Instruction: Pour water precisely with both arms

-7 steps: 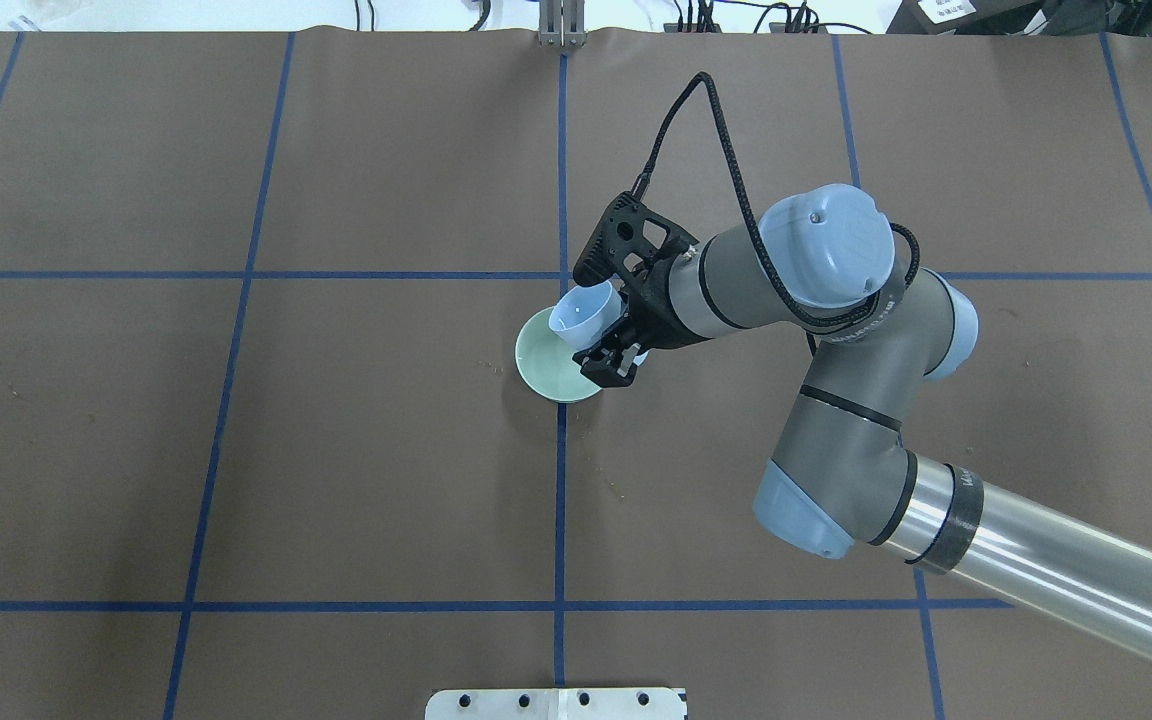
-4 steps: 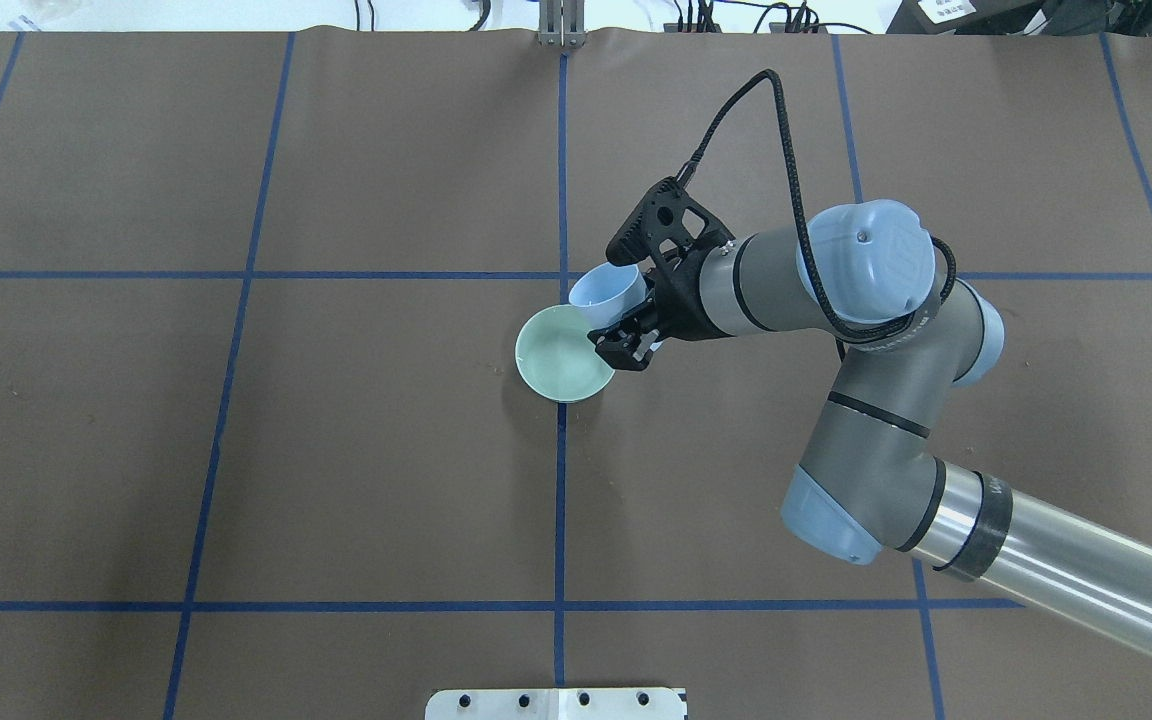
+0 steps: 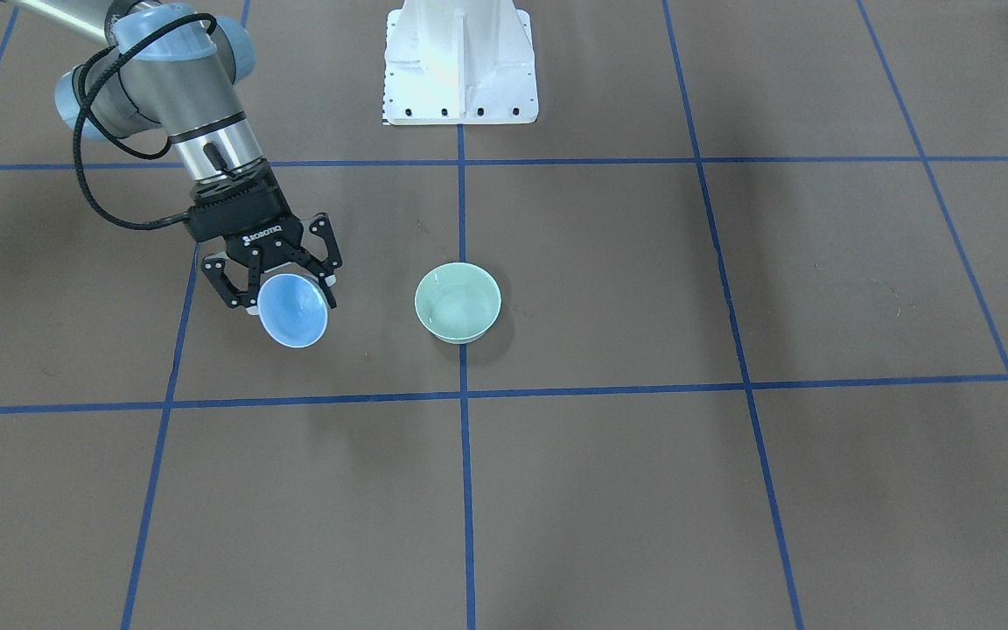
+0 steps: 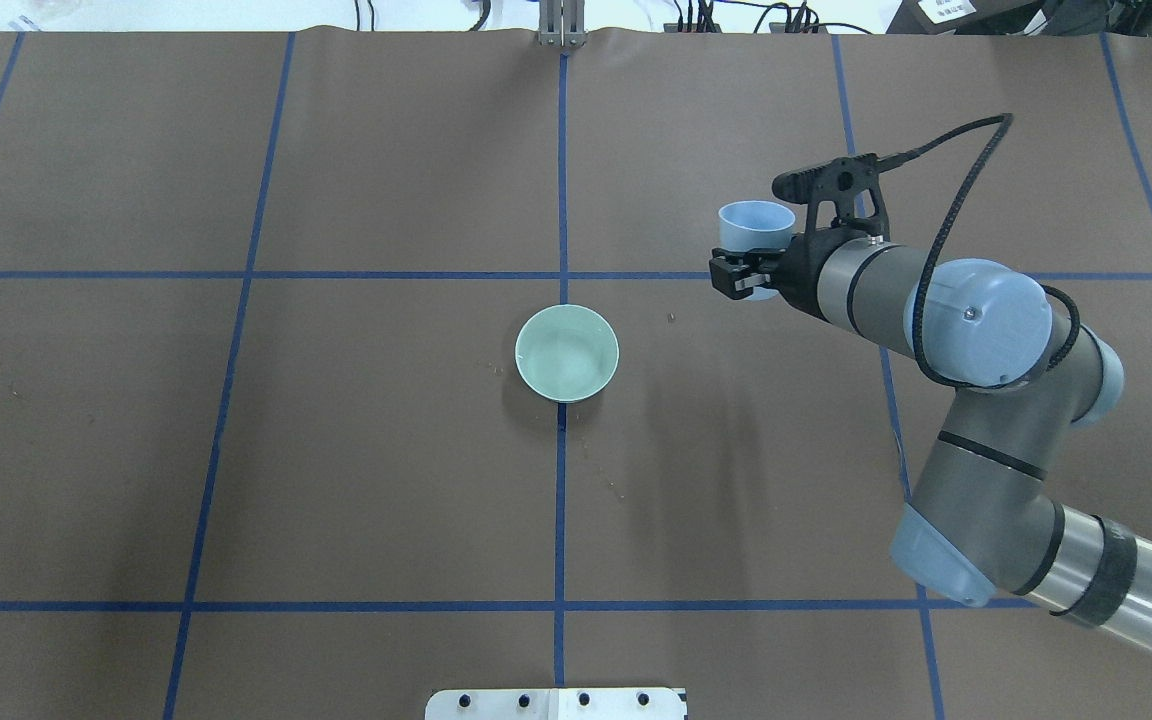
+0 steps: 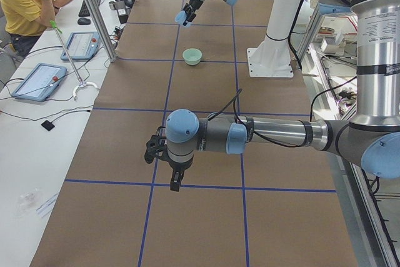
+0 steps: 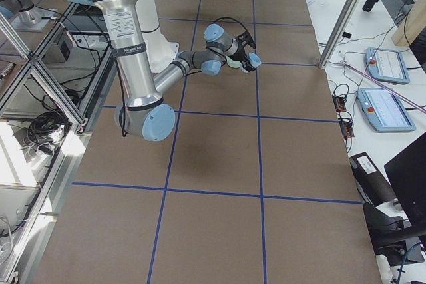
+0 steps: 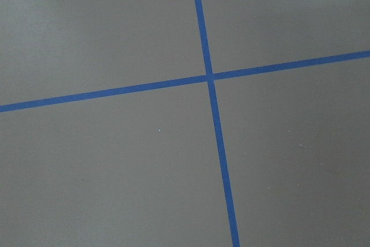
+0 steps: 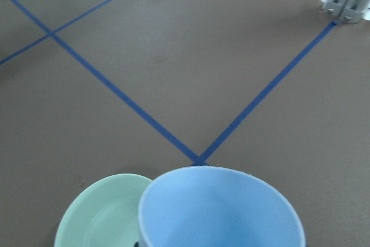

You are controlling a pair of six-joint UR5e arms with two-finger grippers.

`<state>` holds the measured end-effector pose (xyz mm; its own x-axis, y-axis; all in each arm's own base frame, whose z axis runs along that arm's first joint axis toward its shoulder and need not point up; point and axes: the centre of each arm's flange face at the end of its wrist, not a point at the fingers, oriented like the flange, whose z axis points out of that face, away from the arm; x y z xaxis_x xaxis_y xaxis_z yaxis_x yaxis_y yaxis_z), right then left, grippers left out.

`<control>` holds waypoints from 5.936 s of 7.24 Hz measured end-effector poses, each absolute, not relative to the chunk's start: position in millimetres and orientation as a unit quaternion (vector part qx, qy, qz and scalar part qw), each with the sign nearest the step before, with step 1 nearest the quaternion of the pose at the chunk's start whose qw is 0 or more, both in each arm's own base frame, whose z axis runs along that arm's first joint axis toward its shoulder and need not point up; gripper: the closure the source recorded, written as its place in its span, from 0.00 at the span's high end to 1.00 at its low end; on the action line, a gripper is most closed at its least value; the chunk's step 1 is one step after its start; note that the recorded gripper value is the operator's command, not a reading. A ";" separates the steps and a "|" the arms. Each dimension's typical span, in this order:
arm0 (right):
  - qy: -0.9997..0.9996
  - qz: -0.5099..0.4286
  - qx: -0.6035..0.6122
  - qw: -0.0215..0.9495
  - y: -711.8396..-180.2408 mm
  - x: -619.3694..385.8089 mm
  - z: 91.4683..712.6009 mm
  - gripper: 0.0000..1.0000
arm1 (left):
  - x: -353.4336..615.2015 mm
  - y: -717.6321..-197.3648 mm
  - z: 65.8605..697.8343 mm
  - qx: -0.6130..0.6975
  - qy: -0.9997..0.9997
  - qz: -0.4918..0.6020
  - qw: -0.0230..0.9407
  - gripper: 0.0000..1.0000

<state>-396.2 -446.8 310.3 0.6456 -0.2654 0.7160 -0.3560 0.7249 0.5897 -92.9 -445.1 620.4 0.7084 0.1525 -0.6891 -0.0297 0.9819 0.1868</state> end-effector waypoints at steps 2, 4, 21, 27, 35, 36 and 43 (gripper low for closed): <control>-0.389 0.115 0.365 0.838 -434.7 -356.1 339.5 0.00 | -92.9 -445.2 619.3 0.083 0.378 0.050 0.921 1.00; -0.323 0.195 0.365 0.851 -435.9 -334.6 358.2 0.00 | -92.9 -445.4 617.6 0.085 0.378 0.051 0.920 1.00; -0.059 0.366 0.421 0.828 -390.6 -375.3 554.7 0.01 | -92.4 -447.0 615.4 0.086 0.378 0.053 0.920 1.00; -0.051 0.358 0.430 0.827 -382.7 -394.2 576.2 1.00 | -92.8 -447.0 614.9 0.088 0.378 0.053 0.920 1.00; -0.068 0.376 0.444 0.810 -384.5 -381.8 560.4 1.00 | -92.7 -449.6 613.1 0.089 0.378 0.053 0.920 1.00; -0.065 0.375 0.446 0.810 -383.0 -375.0 562.7 1.00 | -92.5 -449.6 613.2 0.088 0.378 0.053 0.920 1.00; -0.061 0.373 0.445 0.812 -414.2 -326.7 504.4 1.00 | -92.4 -449.0 613.9 0.087 0.378 0.053 0.920 1.00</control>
